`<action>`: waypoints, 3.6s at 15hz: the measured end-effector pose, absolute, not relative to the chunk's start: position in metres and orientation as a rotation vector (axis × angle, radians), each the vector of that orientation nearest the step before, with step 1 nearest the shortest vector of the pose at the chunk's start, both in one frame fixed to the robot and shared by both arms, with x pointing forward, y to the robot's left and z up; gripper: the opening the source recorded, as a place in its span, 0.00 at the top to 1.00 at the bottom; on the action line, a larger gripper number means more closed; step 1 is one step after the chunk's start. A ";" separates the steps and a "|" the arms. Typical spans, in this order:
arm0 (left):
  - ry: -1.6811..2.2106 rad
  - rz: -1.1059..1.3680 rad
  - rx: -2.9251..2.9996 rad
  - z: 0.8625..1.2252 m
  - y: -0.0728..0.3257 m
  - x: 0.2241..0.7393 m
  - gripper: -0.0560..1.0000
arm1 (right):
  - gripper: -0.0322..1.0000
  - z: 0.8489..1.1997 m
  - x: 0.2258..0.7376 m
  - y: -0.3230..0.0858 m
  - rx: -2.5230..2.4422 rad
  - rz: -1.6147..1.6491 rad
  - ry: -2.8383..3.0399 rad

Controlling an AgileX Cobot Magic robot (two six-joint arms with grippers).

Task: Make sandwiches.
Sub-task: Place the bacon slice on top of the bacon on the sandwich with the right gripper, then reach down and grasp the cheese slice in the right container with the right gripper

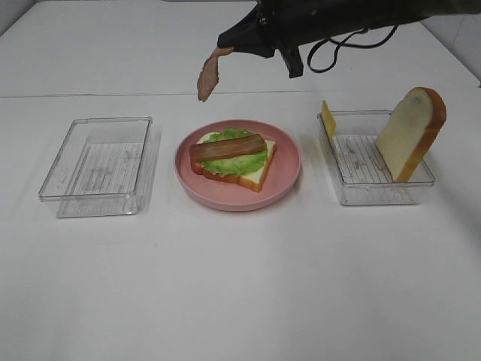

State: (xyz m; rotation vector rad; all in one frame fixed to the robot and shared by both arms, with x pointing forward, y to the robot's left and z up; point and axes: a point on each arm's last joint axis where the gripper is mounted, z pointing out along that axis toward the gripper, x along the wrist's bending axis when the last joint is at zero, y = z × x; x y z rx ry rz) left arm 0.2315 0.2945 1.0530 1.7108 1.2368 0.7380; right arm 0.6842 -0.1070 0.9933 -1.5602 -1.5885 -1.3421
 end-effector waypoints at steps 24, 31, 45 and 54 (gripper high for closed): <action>1.237 0.738 1.711 1.053 0.294 0.231 0.04 | 0.75 0.937 0.677 -0.111 -1.984 -0.829 -1.744; 1.237 0.738 1.711 1.053 0.294 0.231 0.04 | 0.30 0.941 0.666 -0.111 -1.890 -0.724 -1.796; 1.237 0.738 1.711 1.053 0.294 0.231 0.04 | 0.41 1.044 0.667 -0.161 -2.119 -0.485 -2.337; 1.237 0.739 1.711 1.053 0.295 0.231 0.04 | 0.42 0.975 0.704 -0.182 -2.171 -0.499 -2.174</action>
